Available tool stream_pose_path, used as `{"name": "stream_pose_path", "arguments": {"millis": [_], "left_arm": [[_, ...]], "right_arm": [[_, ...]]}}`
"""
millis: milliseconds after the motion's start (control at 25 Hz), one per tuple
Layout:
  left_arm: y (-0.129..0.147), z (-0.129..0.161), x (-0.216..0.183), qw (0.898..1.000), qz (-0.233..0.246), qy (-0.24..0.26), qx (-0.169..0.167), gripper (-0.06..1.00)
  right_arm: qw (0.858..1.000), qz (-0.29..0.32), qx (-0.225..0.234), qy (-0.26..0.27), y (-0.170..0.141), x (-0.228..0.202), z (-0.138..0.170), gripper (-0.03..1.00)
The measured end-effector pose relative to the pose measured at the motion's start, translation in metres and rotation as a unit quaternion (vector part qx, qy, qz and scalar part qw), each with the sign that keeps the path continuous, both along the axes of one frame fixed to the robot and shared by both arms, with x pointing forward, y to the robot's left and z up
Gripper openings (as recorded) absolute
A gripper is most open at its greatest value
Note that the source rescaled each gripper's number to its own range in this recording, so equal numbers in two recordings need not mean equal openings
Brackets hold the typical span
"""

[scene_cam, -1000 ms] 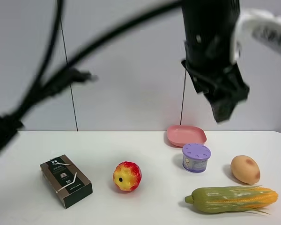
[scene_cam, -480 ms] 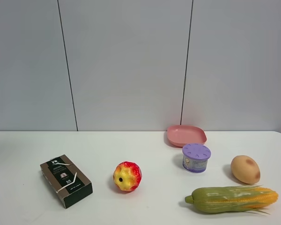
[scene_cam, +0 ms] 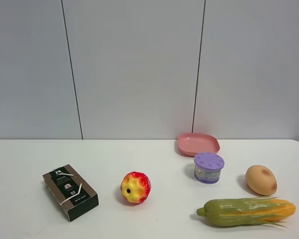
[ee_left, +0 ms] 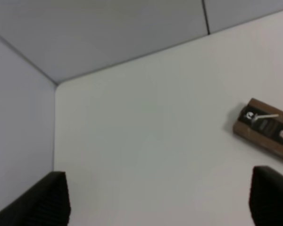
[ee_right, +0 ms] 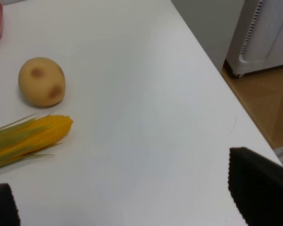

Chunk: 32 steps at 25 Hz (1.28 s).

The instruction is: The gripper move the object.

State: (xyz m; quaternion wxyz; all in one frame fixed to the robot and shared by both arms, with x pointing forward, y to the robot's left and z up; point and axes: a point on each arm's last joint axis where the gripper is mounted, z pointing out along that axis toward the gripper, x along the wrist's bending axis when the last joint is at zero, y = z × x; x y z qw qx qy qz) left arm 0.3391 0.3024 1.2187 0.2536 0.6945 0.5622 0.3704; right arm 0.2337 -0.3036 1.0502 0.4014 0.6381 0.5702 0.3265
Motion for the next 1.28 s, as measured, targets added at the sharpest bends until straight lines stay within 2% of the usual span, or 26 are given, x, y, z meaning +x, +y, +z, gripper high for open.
{"name": "stream_pose_path", "arguments": {"millis": [280, 480, 520, 680, 1120, 1280], "left_arm": [[0.004, -0.069, -0.071, 0.995, 0.038, -0.009, -0.092, 0.87], [0.005, -0.121, -0.101, 0.992, 0.061, -0.019, -0.106, 0.87], [0.005, -0.121, -0.101, 0.992, 0.061, -0.019, -0.106, 0.87], [0.001, -0.160, -0.117, 0.990, 0.051, -0.033, -0.131, 0.87], [-0.001, -0.164, -0.108, 0.986, 0.036, -0.089, -0.137, 0.87], [-0.001, -0.164, -0.107, 0.985, 0.035, -0.095, -0.137, 0.79]], "right_arm": [[1.000, 0.000, 0.000, 0.000, 0.000, 0.000, 0.000, 1.00], [1.000, 0.000, 0.000, 0.000, 0.000, 0.000, 0.000, 1.00], [1.000, 0.000, 0.000, 0.000, 0.000, 0.000, 0.000, 1.00], [1.000, 0.000, 0.000, 0.000, 0.000, 0.000, 0.000, 1.00], [1.000, 0.000, 0.000, 0.000, 0.000, 0.000, 0.000, 1.00], [1.000, 0.000, 0.000, 0.000, 0.000, 0.000, 0.000, 1.00]]}}
